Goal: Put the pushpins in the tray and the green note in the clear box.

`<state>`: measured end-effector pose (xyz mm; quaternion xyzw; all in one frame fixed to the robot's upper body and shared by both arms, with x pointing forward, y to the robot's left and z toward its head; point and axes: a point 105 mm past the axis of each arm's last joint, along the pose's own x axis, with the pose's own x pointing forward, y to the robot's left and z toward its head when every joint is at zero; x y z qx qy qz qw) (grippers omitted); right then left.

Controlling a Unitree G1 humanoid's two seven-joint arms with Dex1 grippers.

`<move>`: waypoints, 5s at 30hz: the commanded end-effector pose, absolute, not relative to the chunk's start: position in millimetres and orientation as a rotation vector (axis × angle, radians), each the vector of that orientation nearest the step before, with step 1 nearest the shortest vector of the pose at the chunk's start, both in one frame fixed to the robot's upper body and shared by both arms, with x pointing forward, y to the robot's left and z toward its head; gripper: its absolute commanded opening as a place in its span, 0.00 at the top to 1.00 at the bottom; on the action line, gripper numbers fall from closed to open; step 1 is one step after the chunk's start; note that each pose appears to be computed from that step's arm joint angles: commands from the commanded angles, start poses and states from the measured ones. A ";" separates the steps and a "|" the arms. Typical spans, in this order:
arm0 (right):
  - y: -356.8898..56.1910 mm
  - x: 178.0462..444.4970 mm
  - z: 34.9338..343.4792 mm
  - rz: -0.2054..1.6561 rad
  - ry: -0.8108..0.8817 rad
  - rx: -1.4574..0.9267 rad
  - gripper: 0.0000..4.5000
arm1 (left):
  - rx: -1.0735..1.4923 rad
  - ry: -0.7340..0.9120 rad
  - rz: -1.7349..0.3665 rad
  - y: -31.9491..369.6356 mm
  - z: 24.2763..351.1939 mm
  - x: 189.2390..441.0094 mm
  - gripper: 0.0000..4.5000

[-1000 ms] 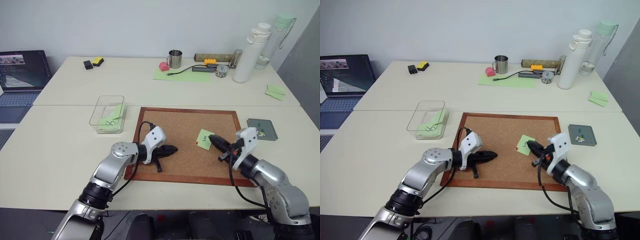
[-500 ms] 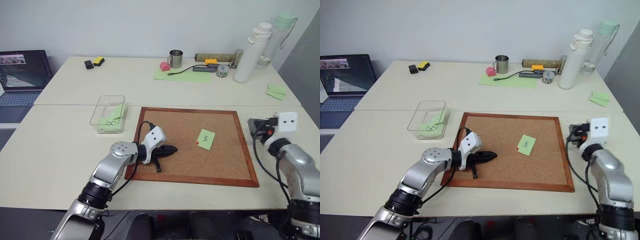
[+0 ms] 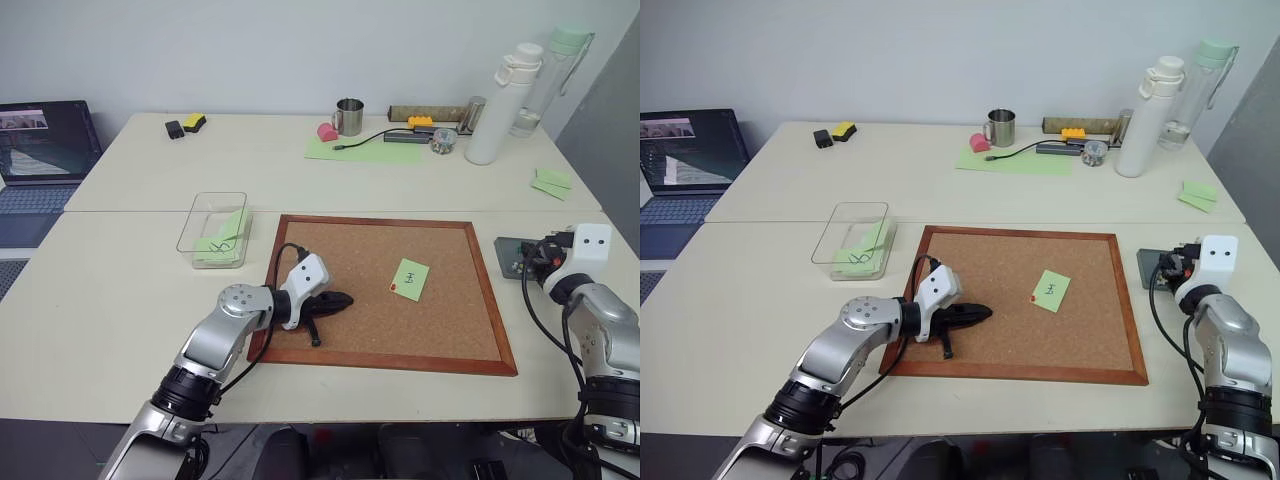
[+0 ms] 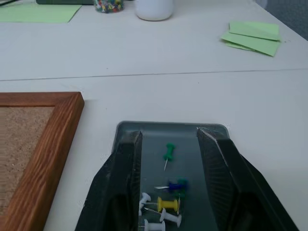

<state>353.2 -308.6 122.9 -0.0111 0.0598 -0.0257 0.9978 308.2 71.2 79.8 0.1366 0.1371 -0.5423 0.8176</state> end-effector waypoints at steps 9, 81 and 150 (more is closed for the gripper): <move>-180.3 320.1 126.0 0.519 0.069 -0.101 0.61 | 0.291 0.344 -1.129 78.3 70.2 307.9 1.00; -96.4 311.8 111.5 0.785 0.092 -0.102 0.99 | 0.289 0.349 -1.102 82.9 71.1 303.1 1.00; -62.0 262.3 164.9 1.127 -0.340 -0.935 1.00 | -0.598 0.339 -1.271 37.6 165.4 304.8 0.99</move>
